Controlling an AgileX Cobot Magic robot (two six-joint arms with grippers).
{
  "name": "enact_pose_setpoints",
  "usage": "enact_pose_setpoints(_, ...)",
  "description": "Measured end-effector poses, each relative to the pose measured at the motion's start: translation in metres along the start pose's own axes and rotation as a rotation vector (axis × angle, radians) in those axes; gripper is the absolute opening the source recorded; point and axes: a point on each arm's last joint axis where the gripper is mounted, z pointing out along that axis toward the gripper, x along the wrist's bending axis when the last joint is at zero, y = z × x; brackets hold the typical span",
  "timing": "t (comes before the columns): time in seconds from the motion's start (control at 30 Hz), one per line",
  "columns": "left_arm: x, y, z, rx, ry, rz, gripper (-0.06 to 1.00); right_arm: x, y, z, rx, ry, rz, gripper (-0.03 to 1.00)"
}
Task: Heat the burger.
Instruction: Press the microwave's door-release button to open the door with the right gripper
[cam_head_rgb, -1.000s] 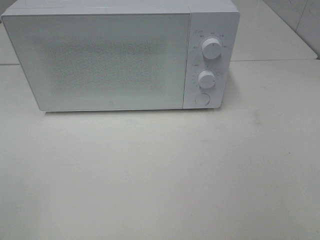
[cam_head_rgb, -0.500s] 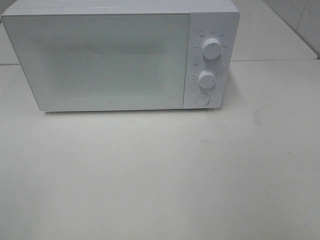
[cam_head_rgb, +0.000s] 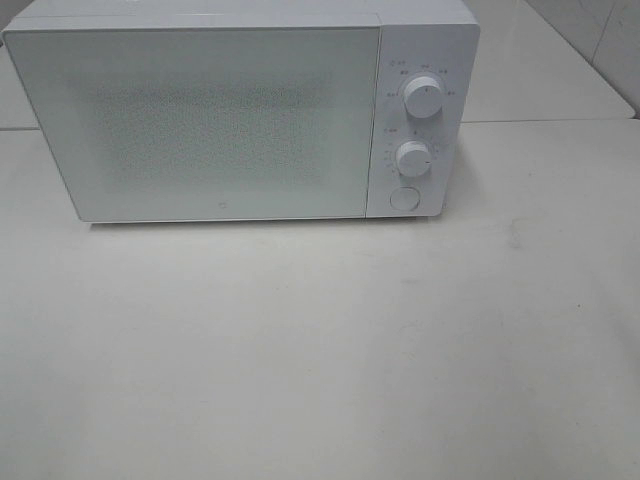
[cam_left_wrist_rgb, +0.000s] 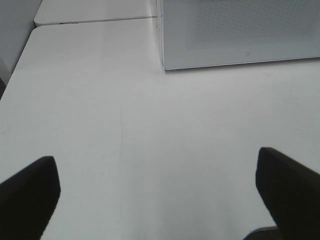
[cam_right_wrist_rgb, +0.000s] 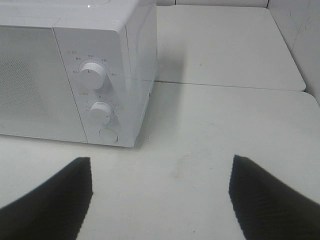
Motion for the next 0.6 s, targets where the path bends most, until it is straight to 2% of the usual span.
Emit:
enact_pose_setpoints(0.33, 0.000, 0.000, 0.000, 0.000, 0.000, 0.000, 0.99, 0.001, 0.010, 0.041, -0.029, 0.003, 0.002, 0.75)
enact_pose_setpoints(0.5, 0.000, 0.000, 0.000, 0.000, 0.000, 0.000, 0.99, 0.001, 0.017, 0.074, -0.098, 0.006, 0.002, 0.75)
enact_pose_setpoints(0.6, 0.000, 0.000, 0.000, 0.000, 0.000, 0.000, 0.99, 0.001, 0.018, 0.079, -0.116, 0.007, 0.002, 0.75)
